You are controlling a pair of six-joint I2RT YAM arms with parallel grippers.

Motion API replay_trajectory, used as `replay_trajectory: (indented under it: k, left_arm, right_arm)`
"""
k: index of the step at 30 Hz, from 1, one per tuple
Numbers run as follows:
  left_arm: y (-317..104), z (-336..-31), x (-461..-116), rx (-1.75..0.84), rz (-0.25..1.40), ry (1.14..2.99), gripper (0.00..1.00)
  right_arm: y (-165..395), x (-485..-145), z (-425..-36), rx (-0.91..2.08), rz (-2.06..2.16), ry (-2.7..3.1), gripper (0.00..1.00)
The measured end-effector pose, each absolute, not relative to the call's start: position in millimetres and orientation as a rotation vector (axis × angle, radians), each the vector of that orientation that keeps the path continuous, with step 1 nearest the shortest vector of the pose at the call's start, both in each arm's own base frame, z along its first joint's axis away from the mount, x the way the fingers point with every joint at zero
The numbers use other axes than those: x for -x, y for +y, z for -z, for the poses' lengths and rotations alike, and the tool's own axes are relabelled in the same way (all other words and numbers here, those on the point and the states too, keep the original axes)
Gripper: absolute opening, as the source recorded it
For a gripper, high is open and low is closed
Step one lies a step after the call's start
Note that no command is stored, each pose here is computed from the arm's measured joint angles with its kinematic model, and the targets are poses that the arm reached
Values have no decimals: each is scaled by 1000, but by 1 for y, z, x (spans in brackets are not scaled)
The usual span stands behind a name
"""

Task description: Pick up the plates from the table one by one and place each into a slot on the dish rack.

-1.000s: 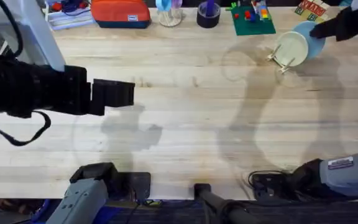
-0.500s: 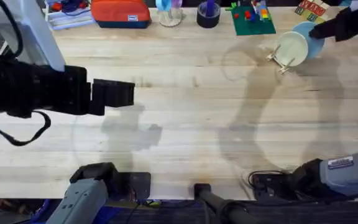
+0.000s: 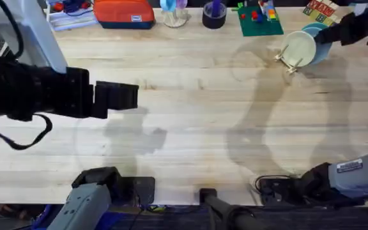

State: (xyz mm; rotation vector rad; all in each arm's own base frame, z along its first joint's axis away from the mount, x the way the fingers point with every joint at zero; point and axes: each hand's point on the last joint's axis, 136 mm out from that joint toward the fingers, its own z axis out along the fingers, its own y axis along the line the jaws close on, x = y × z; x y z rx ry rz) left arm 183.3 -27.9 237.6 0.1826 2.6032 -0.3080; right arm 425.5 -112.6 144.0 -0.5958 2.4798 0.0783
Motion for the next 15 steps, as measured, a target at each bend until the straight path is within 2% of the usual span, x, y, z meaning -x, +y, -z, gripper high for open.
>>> replay_trajectory:
  k: [2, 3, 8, 15]
  left_arm:
    - [-28, -238, -183, -183, 308, 2604, 993]
    - [-28, -238, -183, -183, 308, 2604, 993]
    - [-28, -238, -183, -183, 308, 2604, 993]
    - [-28, -238, -183, -183, 308, 2604, 993]
  right_arm:
    - [-113, -426, -144, 596, -77, 2478, 127]
    - [-113, -426, -145, 596, -76, 2477, 183]
    - [-113, -426, -144, 597, -75, 2477, 283]
    - [-113, -426, -144, 596, -76, 2476, 303]
